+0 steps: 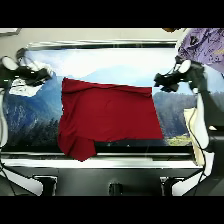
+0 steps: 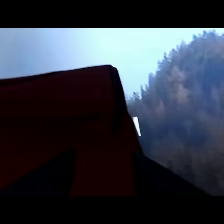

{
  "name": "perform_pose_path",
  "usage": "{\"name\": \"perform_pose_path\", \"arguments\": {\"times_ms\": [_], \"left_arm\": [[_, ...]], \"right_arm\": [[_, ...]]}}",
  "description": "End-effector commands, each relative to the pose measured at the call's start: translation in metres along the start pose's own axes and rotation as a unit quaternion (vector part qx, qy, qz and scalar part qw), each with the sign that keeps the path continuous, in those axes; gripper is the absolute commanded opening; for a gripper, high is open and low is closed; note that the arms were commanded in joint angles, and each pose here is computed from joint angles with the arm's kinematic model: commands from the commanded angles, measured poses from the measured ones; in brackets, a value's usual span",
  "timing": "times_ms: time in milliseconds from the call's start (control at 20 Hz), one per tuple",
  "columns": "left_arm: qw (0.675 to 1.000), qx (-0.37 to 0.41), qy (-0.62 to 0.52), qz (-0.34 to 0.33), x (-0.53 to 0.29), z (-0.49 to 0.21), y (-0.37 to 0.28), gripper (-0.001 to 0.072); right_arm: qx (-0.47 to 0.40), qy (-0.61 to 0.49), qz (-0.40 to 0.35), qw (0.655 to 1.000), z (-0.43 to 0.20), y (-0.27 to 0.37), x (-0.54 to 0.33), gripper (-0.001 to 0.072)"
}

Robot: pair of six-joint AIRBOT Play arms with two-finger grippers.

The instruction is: Fold the clothes and pants, and hang the long-sleeved shirts on hangers.

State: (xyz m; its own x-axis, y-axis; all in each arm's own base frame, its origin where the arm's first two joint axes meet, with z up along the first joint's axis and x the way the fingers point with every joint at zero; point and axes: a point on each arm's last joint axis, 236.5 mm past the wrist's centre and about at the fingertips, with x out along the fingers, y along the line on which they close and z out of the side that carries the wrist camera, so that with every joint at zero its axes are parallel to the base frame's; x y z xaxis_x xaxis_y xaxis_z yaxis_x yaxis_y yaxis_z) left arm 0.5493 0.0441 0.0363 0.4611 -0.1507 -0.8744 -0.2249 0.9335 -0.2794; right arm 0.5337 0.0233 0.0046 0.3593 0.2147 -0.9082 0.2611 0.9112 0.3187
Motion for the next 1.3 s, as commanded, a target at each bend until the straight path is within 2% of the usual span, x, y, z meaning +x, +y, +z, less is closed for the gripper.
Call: {"name": "perform_pose_path", "arguments": {"times_ms": [0, 100, 200, 350, 650, 1100, 1200, 1250], "left_arm": [[0.996, -0.057, 0.065, 0.034, -0.057, -0.045, 0.057, 0.0556], [0.993, -0.092, 0.067, 0.046, -0.077, -0.078, 0.081, 0.054], [0.989, -0.122, 0.064, 0.051, -0.088, -0.12, 0.095, 0.054], [0.985, -0.151, 0.073, 0.05, -0.089, -0.187, 0.099, 0.054], [0.979, -0.165, 0.108, 0.053, -0.077, -0.248, 0.099, 0.0524], [0.976, -0.181, 0.108, 0.051, -0.077, -0.248, 0.098, 0.0524], [0.971, -0.201, 0.118, 0.046, -0.076, -0.254, 0.093, 0.0524], [0.972, -0.198, 0.122, 0.039, -0.074, -0.257, 0.091, 0.0524]], "right_arm": [[-0.065, 0.072, -0.003, 0.995, -0.029, -0.047, -0.051, 0.0435], [-0.048, 0.076, 0.099, 0.991, -0.043, -0.052, -0.065, 0.0349], [0.006, 0.103, 0.156, 0.982, -0.08, -0.072, -0.063, 0.0356], [0.071, 0.151, 0.171, 0.971, -0.148, -0.103, -0.046, 0.0441], [0.069, 0.235, 0.177, 0.953, -0.246, -0.109, -0.008, 0.0441], [0.07, 0.23, 0.173, 0.955, -0.261, -0.113, 0.007, 0.0439], [0.073, 0.227, 0.183, 0.954, -0.259, -0.106, 0.006, 0.042], [0.063, 0.233, 0.181, 0.953, -0.262, -0.103, 0.008, 0.0385]]}}
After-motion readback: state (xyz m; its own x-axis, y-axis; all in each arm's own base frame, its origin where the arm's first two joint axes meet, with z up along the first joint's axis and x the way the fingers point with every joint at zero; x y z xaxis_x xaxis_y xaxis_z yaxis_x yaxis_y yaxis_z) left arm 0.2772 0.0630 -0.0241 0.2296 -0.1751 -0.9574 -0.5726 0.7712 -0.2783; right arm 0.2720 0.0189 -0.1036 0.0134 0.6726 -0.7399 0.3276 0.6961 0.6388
